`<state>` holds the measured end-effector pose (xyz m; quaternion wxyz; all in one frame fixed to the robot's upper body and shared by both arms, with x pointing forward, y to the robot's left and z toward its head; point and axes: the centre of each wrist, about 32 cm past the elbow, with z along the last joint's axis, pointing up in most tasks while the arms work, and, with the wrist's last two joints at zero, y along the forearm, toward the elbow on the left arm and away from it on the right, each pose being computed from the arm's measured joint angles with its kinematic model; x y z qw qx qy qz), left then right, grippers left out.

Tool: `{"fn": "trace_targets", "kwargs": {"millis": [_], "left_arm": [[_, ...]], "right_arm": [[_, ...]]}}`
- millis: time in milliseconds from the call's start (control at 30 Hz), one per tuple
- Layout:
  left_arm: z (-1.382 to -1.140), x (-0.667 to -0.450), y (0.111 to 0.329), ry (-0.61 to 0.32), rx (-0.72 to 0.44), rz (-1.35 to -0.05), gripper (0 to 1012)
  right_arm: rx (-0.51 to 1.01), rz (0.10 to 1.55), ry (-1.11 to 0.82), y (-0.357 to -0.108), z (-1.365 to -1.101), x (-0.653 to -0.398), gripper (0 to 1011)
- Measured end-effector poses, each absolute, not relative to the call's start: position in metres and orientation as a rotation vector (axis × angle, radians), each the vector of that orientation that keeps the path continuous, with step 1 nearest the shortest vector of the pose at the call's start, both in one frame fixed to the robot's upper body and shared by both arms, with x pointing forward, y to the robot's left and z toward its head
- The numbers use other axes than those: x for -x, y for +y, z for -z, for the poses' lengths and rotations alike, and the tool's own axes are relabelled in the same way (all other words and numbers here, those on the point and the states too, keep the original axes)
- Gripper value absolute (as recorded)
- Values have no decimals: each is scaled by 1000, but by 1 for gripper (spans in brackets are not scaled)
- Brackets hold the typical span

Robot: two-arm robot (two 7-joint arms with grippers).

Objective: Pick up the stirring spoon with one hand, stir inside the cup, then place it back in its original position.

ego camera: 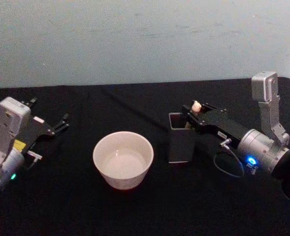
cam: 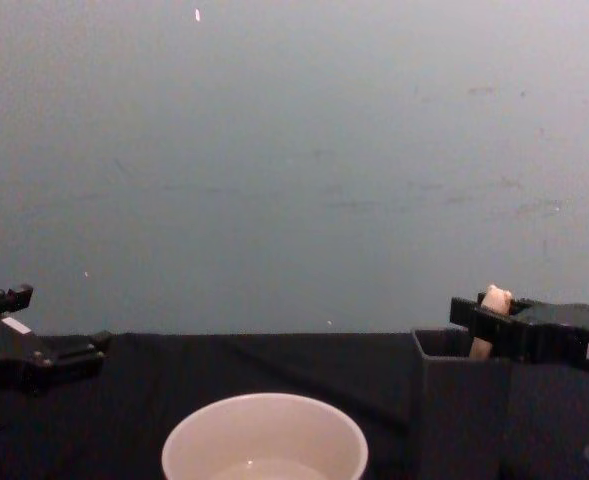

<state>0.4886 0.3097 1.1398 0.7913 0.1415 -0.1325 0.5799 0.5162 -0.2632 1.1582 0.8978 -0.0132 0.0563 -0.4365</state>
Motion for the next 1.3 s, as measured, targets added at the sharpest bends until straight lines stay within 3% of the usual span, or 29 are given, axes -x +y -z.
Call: {"fn": "trace_targets", "kwargs": {"millis": [200,700,1300], "left_arm": [[-1140,-489,310,-285,-305,-1248,1001],[-1140,-489,310,-285,-304,-1248,1001],[-1140,-489,310,-285,-304,-1248,1001]], "right_arm": [[27,904,117,-263,-1158,-516,216],[7,867,80,-261,-1166,-515,214],[-63,757,-97,-276,-1209,-520,214]]}}
